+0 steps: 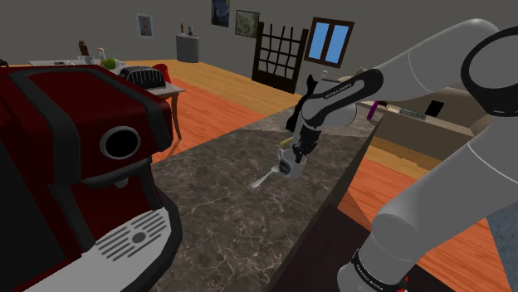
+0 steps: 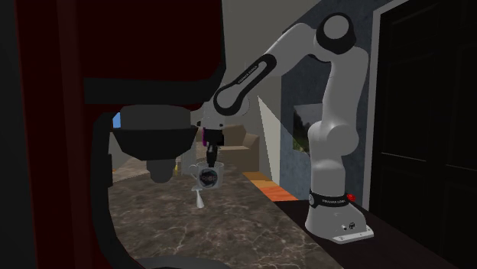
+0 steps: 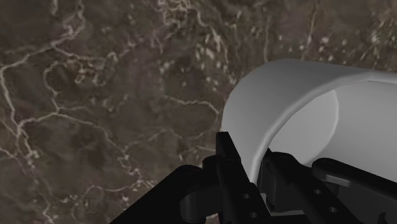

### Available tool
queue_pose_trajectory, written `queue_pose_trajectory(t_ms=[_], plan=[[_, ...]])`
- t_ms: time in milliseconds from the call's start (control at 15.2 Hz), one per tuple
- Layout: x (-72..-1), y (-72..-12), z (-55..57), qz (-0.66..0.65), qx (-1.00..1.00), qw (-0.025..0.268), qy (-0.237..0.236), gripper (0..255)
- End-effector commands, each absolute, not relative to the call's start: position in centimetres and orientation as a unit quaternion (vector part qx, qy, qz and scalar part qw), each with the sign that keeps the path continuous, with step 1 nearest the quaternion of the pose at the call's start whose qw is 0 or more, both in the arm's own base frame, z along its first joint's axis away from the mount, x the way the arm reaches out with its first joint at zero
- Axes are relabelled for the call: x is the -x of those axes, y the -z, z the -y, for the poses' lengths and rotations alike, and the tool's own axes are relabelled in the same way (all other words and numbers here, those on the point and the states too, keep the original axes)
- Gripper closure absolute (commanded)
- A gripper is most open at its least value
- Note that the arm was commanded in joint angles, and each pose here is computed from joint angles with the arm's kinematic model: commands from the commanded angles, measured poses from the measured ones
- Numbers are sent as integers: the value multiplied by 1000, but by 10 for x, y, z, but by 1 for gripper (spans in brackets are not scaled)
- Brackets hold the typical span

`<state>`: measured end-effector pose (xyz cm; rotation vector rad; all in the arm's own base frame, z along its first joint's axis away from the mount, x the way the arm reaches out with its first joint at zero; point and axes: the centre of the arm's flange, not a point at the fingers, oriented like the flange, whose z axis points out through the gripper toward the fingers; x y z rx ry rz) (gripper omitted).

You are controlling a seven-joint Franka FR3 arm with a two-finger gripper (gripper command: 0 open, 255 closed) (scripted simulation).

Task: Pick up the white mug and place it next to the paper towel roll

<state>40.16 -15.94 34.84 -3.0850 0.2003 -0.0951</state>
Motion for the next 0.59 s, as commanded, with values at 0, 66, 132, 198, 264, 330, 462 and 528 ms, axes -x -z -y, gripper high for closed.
queue_pose_trajectory(t_ms=[0, 66, 132, 198, 264, 330, 462, 528], plan=[[-402, -348, 159, -65, 997, 24, 31, 255], [-402, -348, 159, -65, 997, 24, 31, 255], [-402, -348, 159, -65, 997, 24, 31, 0], [-402, -348, 159, -65, 997, 24, 31, 0], [-402, -348, 159, -65, 997, 24, 31, 0], [-402, -348, 159, -65, 997, 24, 31, 0], [-402, -348, 159, -65, 997, 24, 31, 0], [-401, -362, 160, -65, 997, 24, 31, 0]])
